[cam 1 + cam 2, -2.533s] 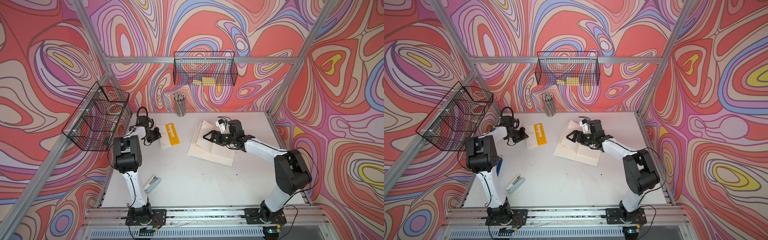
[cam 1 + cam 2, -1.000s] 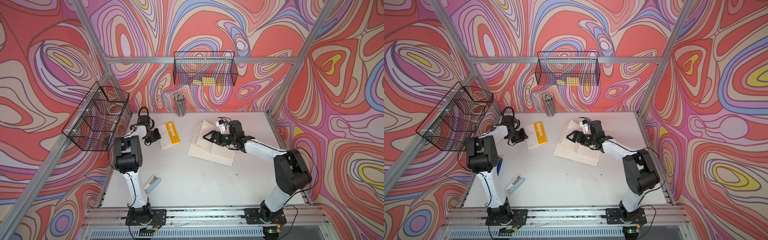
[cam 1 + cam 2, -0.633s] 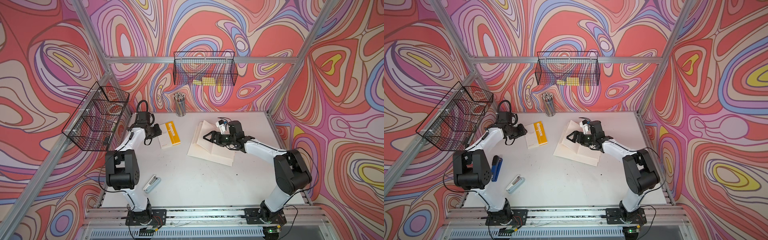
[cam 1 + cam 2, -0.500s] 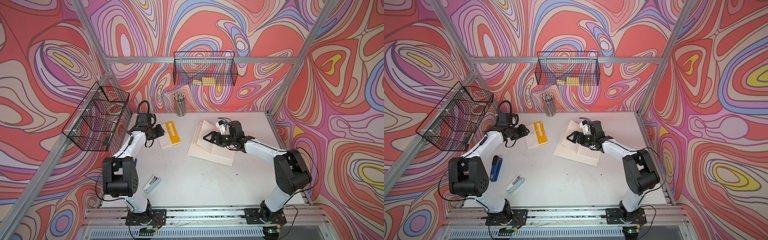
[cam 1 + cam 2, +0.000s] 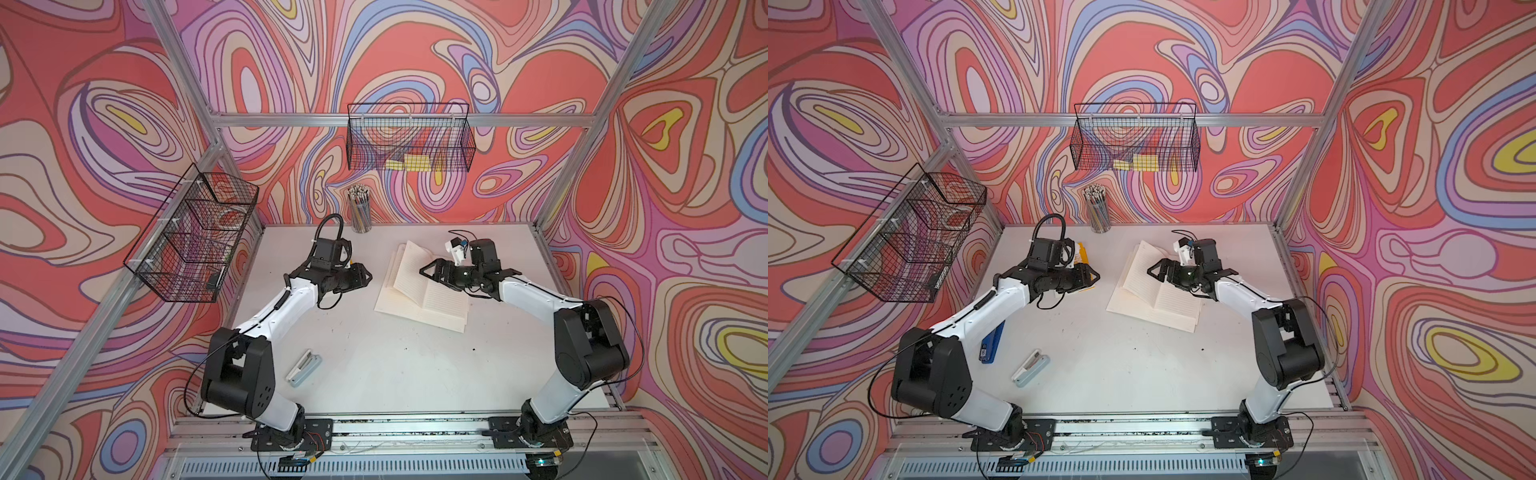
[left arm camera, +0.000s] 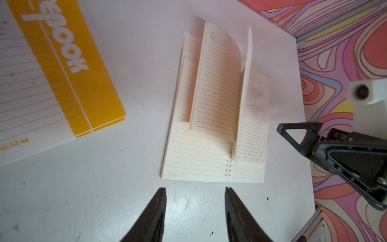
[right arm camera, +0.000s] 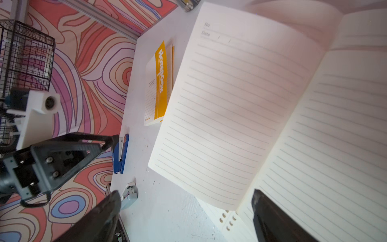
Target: Close the notebook
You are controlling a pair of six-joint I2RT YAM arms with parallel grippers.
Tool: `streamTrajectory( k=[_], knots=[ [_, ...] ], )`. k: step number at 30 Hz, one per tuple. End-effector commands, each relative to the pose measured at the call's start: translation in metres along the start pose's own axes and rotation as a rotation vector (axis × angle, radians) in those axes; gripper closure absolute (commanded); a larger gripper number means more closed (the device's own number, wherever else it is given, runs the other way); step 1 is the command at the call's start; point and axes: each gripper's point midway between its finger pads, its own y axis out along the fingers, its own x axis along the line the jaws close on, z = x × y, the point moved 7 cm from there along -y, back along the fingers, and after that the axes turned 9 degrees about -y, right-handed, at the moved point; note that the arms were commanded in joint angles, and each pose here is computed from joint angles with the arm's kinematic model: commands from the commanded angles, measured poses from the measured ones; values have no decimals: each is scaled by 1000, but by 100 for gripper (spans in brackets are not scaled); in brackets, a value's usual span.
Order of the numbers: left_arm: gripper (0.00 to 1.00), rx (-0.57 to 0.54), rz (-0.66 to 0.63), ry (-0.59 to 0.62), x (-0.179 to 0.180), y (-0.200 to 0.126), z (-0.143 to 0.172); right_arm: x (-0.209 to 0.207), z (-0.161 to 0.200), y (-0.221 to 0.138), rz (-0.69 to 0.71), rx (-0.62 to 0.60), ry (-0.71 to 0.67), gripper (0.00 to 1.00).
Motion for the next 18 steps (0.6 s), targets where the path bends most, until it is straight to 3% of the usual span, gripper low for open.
streamTrajectory(
  k=[1,8,18],
  knots=[
    [51,-66,16,-32,-14,-9,9,-12,-1,-21,24,-23,-7,2],
    [51,-148,53,-49,-35,1,45,-34,4,-33,86,-45,6,2],
    [50,-188,29,-43,-55,50,99,-63,18,-31,124,-73,65,2]
  ],
)
